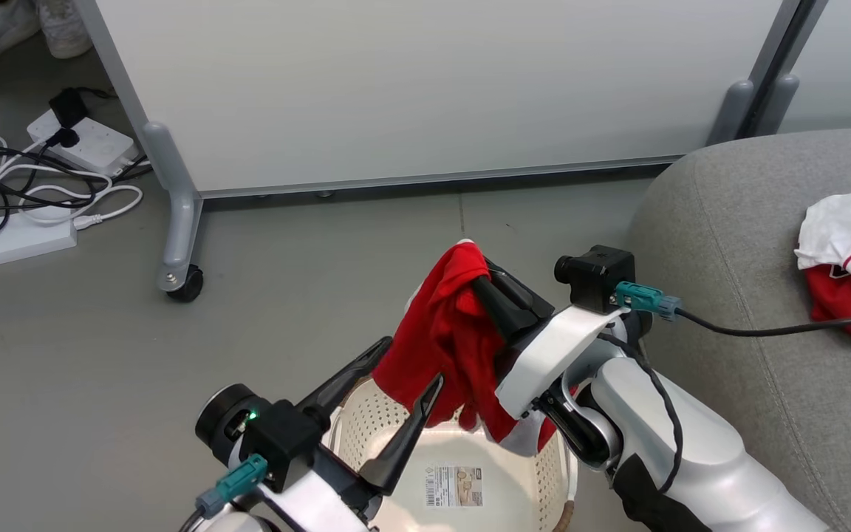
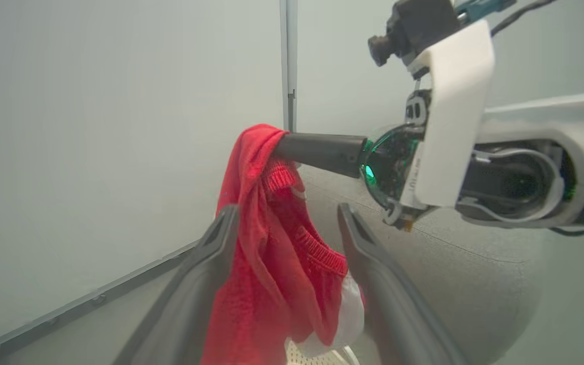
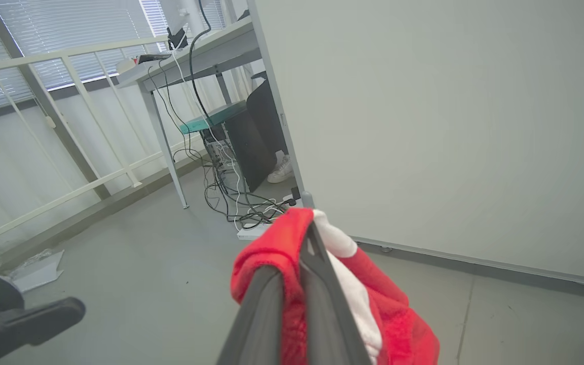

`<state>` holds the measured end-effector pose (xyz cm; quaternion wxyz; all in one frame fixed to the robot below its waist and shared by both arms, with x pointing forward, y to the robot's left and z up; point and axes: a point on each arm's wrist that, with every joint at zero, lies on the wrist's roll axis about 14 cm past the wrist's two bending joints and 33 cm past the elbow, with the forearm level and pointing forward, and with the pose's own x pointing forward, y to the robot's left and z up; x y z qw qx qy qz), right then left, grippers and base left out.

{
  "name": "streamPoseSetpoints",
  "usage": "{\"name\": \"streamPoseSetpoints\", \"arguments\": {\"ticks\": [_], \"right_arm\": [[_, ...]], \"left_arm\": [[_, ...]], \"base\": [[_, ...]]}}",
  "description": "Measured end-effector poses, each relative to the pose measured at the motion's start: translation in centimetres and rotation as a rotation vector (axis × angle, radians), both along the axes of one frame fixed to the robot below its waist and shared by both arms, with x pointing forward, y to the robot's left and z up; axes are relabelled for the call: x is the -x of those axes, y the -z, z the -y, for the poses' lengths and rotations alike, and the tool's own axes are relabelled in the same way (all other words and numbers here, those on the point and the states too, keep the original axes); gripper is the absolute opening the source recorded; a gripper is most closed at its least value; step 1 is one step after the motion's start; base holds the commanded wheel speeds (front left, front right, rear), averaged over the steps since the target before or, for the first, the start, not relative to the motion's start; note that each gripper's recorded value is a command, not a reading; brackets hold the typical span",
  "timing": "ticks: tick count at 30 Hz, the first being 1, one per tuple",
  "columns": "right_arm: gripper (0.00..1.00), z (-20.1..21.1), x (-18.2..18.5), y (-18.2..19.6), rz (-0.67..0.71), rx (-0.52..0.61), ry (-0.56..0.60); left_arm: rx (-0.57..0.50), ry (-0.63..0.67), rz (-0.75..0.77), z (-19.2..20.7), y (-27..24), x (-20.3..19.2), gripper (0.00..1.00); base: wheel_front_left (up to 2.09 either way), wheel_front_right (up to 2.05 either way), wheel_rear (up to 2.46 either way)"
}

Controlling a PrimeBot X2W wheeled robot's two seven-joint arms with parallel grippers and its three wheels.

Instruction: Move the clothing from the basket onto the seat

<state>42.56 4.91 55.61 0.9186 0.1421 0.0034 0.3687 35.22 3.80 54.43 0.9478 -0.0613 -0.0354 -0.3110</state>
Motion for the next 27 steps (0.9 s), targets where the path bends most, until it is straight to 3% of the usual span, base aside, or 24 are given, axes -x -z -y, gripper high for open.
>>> {"name": "streamPoseSetpoints", "arguments": {"ticks": [12, 27], "right_arm": [[0.0, 6.4, -1.4, 3.2, -0.07, 0.015, 0.194], [0.0, 15.7, -0.6, 4.2, -0.055, 0.065, 0.435]], "left_arm": [[-0.085, 0.137, -0.073, 3.0, 3.3, 0.6, 1.0], [-0.115, 0.378, -0.093, 9.0, 4.8, -0.2, 1.0]], "base": [[0.0, 0.0, 0.0], [0.0, 0.0, 0.0]]}}
